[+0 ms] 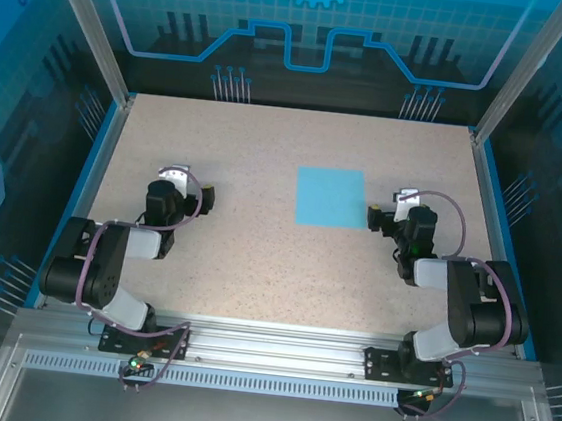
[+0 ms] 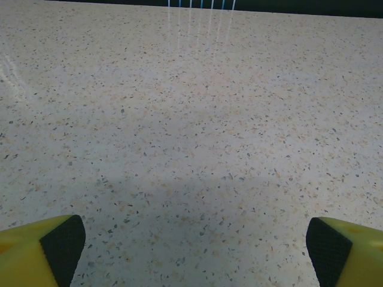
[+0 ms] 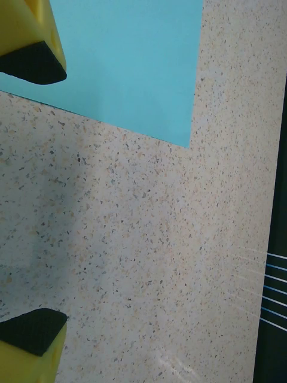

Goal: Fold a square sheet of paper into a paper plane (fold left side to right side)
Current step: Move the square sheet of paper to the center of the table, then pick up the square sheet of paper from the center of the table, then place a square sheet of paper at the center of the table.

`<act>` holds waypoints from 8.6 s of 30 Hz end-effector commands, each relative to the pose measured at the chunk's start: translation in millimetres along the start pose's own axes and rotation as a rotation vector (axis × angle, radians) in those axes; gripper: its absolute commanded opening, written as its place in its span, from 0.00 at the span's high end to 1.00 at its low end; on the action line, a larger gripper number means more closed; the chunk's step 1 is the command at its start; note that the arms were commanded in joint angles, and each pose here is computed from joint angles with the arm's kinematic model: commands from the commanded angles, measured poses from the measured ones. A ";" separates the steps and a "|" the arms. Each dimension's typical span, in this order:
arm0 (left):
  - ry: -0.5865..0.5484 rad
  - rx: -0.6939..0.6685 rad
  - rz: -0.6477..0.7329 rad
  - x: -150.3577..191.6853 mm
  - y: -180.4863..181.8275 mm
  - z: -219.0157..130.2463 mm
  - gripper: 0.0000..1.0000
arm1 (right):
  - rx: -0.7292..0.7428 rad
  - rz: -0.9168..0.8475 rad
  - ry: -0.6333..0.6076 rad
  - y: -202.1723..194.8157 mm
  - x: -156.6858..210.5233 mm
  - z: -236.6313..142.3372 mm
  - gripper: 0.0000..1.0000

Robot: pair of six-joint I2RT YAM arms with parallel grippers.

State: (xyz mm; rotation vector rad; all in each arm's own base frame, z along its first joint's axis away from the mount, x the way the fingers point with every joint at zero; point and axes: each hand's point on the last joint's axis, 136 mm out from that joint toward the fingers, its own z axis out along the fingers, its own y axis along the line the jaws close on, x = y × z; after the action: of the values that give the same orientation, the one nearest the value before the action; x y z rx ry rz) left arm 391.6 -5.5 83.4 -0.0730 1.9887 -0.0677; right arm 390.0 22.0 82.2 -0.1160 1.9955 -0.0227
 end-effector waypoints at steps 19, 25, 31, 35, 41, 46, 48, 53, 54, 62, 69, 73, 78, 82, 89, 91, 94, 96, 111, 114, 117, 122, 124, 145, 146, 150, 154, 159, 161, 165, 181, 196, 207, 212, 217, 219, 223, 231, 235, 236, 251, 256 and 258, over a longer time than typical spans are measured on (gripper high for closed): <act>-0.014 0.018 -0.004 -7.4 -2.0 1.8 0.01 | -0.022 0.013 -0.029 0.0 -13.6 1.3 0.00; -0.030 -0.029 -0.023 -21.5 4.9 -7.7 0.01 | -0.011 0.053 -0.023 -8.8 -22.9 -3.7 0.00; -0.053 -0.083 -0.097 -60.6 10.9 -47.6 0.01 | 0.037 0.145 0.030 -18.6 -50.0 -34.5 0.00; -0.006 -0.070 -0.229 -82.9 5.3 -74.1 0.01 | 0.011 0.237 0.136 -6.4 -61.3 -56.6 0.00; 0.218 0.041 -0.495 -76.8 -25.1 -90.0 0.01 | -0.050 0.300 0.345 37.1 -45.9 -75.2 0.00; 0.439 0.270 -0.567 -52.3 -86.5 -82.7 0.01 | -0.065 0.211 0.545 82.9 -21.7 -71.4 0.00; 0.491 0.330 -0.512 -43.8 -113.7 -82.7 0.01 | -0.069 0.163 0.607 103.7 -12.3 -63.6 0.00; 0.563 0.381 -0.475 -25.4 -142.7 -79.4 0.01 | -0.062 0.113 0.695 140.3 -4.7 -27.6 0.00; 0.572 0.379 -0.479 -21.9 -143.9 -78.2 0.01 | -0.052 0.114 0.702 143.9 -4.6 -18.4 0.00; 0.619 0.382 -0.508 -10.3 -147.1 -81.4 0.01 | -0.018 0.112 0.769 167.3 8.8 48.8 0.00; 0.621 0.379 -0.490 -10.1 -145.0 -90.5 0.01 | 0.012 0.136 0.825 173.2 30.0 66.2 0.00; 0.615 0.371 -0.486 -10.6 -143.1 -93.0 0.01 | 0.013 0.135 0.863 177.9 44.8 56.8 0.00; 0.612 0.362 -0.491 -10.9 -141.3 -94.1 0.01 | 0.020 0.135 0.917 190.2 65.3 34.3 0.00; 0.614 0.350 -0.491 -9.7 -139.7 -93.8 0.01 | 0.054 0.155 0.949 196.4 81.4 11.2 0.00; 0.617 0.338 -0.492 -10.9 -138.0 -94.8 0.01 | 0.053 0.118 0.984 225.9 104.7 -39.3 0.00; 0.619 0.336 -0.493 -10.5 -138.0 -94.7 0.01 | 0.053 0.101 0.988 232.7 110.0 -50.0 0.00; 0.630 0.331 -0.502 -8.3 -138.2 -93.9 0.01 | 0.030 0.088 0.981 244.6 112.0 -58.0 0.00; 0.644 0.329 -0.515 -5.6 -138.9 -92.8 0.01 | -0.004 0.091 0.953 252.3 102.8 -56.9 0.00; 0.874 0.530 -0.635 22.9 -195.1 -76.0 0.16 | -0.070 0.125 0.798 217.8 27.8 -66.0 0.00; 0.945 0.571 -0.617 35.4 -218.3 -72.7 0.25 | -0.062 0.161 0.831 204.1 41.6 -65.1 0.00; 0.992 0.575 -0.587 50.1 -237.0 -67.8 0.29 | -0.055 0.190 0.857 195.6 54.3 -65.3 0.00; 1.048 0.549 -0.573 73.1 -253.8 -57.1 0.33 | -0.048 0.229 0.890 187.2 71.2 -62.3 0.00; 1.068 0.540 -0.565 80.5 -258.1 -55.6 0.34 | -0.048 0.240 0.897 185.5 75.5 -60.7 0.00; 1.151 0.393 -0.545 122.4 -245.6 -50.1 0.40 | -0.155 0.286 0.962 213.1 92.5 -59.0 0.04; 1.148 0.396 -0.544 121.2 -246.0 -50.3 0.40 | -0.164 0.282 0.956 214.8 89.8 -58.8 0.06; 1.134 0.407 -0.542 115.3 -247.6 -50.3 0.40 | -0.206 0.276 0.943 222.7 79.9 -58.7 0.13; 1.127 0.422 -0.541 110.0 -250.0 -51.2 0.40 | -0.234 0.264 0.930 230.1 71.2 -58.8 0.19; 1.107 0.441 -0.534 103.0 -251.3 -52.6 0.40 | -0.251 0.258 0.930 234.7 69.8 -58.6 0.34; 1.089 0.453 -0.522 97.1 -251.7 -53.8 0.39 | -0.261 0.261 0.927 235.5 68.3 -59.8 0.41; 1.046 0.480 -0.499 80.9 -250.7 -57.0 0.37 | -0.283 0.263 0.907 236.3 61.1 -61.3 0.54; 0.638 0.713 -0.681 -53.7 -195.7 -87.8 0.11 | -0.787 0.484 0.470 236.4 -53.4 -98.4 0.77; 0.453 1.072 -0.743 -151.7 -237.7 -139.0 0.02 | -1.089 0.589 0.067 216.3 -194.1 -180.7 0.78; 0.423 1.143 -0.698 -168.9 -262.9 -151.8 0.01 | -1.202 0.621 -0.010 225.9 -237.6 -219.0 0.78; 0.412 1.186 -0.674 -176.7 -274.8 -157.6 0.01 | -1.232 0.670 -0.001 230.2 -240.2 -220.0 0.78; 0.395 1.217 -0.665 -183.3 -279.6 -160.9 0.04 | -1.225 0.702 0.021 232.0 -233.9 -214.3 0.78; 0.387 1.214 -0.662 -184.1 -278.7 -161.8 0.12 | -1.188 0.709 0.038 229.1 -226.5 -207.8 0.78; 0.373 1.191 -0.644 -182.8 -275.5 -163.8 0.43 | -1.108 0.729 0.064 218.2 -210.1 -193.6 0.77; 0.423 1.087 -0.613 -160.3 -267.7 -155.0 0.82 | -0.937 0.711 0.140 196.4 -172.1 -173.5 0.64; 0.482 1.046 -0.612 -136.4 -265.4 -144.6 0.83 | -0.876 0.687 0.174 187.4 -153.3 -167.9 0.62; 0.489 1.047 -0.613 -133.2 -265.6 -143.0 0.83 | -0.873 0.690 0.177 186.4 -150.7 -167.0 0.62; 0.537 1.090 -0.579 -124.1 -275.4 -146.2 0.61 | -0.878 0.699 0.205 189.8 -139.8 -158.5 0.74; 0.533 1.091 -0.578 -125.3 -274.9 -147.3 0.68 | -0.857 0.700 0.214 186.2 -134.3 -156.0 0.74; 0.536 1.091 -0.575 -124.4 -275.7 -147.5 0.74 | -0.862 0.694 0.220 187.3 -132.9 -156.0 0.74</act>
State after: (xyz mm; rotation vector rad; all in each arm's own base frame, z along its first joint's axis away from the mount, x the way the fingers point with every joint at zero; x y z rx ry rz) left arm 318.1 -263.9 275.6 0.0479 2.1206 -1.6359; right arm 288.5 219.4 259.7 0.0461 2.0224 1.3365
